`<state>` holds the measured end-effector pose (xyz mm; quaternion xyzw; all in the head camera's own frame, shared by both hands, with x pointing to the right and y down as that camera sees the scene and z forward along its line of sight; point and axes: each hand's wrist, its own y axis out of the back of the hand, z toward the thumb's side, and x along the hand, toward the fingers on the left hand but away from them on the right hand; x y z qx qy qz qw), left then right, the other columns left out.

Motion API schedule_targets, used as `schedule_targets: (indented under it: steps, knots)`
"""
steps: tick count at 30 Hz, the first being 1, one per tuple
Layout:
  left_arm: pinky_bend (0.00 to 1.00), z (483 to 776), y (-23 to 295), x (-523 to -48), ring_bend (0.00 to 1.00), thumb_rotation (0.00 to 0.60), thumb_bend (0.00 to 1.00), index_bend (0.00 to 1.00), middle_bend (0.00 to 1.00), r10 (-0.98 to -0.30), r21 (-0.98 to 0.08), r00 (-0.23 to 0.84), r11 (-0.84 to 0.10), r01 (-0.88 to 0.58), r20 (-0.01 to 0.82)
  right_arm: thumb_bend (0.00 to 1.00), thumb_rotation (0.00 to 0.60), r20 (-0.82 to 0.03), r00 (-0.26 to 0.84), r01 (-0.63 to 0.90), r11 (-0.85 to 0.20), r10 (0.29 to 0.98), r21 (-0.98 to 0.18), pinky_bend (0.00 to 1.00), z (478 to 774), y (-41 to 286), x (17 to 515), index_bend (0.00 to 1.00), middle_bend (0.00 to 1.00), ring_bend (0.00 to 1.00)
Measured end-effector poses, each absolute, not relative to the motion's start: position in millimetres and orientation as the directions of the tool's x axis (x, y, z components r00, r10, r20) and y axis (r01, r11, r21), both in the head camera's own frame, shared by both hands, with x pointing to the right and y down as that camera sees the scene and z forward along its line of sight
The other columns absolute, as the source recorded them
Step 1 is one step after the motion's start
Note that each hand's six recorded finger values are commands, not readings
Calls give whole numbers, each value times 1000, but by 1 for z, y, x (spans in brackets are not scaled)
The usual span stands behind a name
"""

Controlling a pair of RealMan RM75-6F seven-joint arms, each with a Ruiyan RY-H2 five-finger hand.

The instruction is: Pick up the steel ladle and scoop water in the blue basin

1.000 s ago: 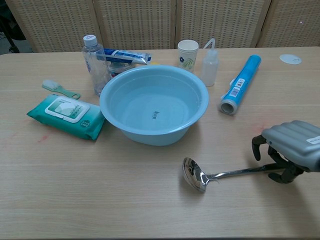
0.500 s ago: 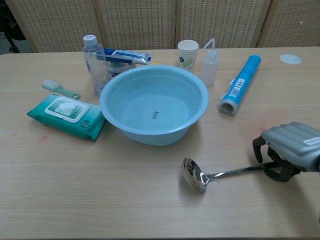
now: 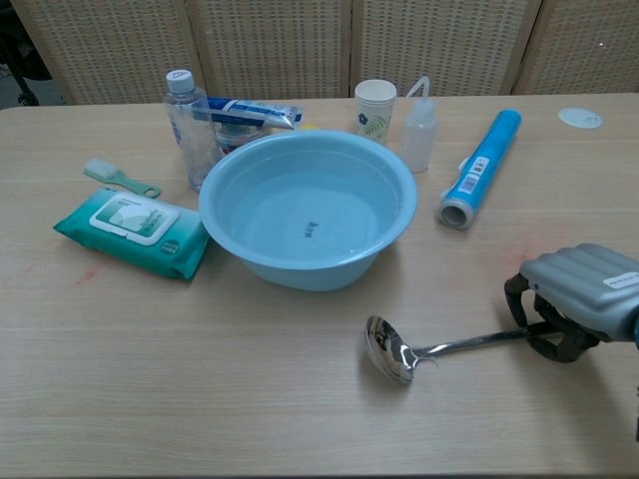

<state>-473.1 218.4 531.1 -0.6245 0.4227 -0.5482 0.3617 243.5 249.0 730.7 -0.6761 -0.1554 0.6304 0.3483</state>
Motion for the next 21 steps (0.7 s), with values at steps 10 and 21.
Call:
schedule_targets:
  steps: [10,21]
  knots:
    - [36,531,218,-473,0,600,0,0,0,-924,-915,42,-381,-132,379,756,600,-739,165,-211,-709,653,-673,1000,729,248,245,747,839,918]
    - [36,531,219,-472,0,600,0,0,0,-924,-914,45,-383,-131,380,929,600,-716,195,-90,-715,670,-693,1000,713,237,250,790,846,918]
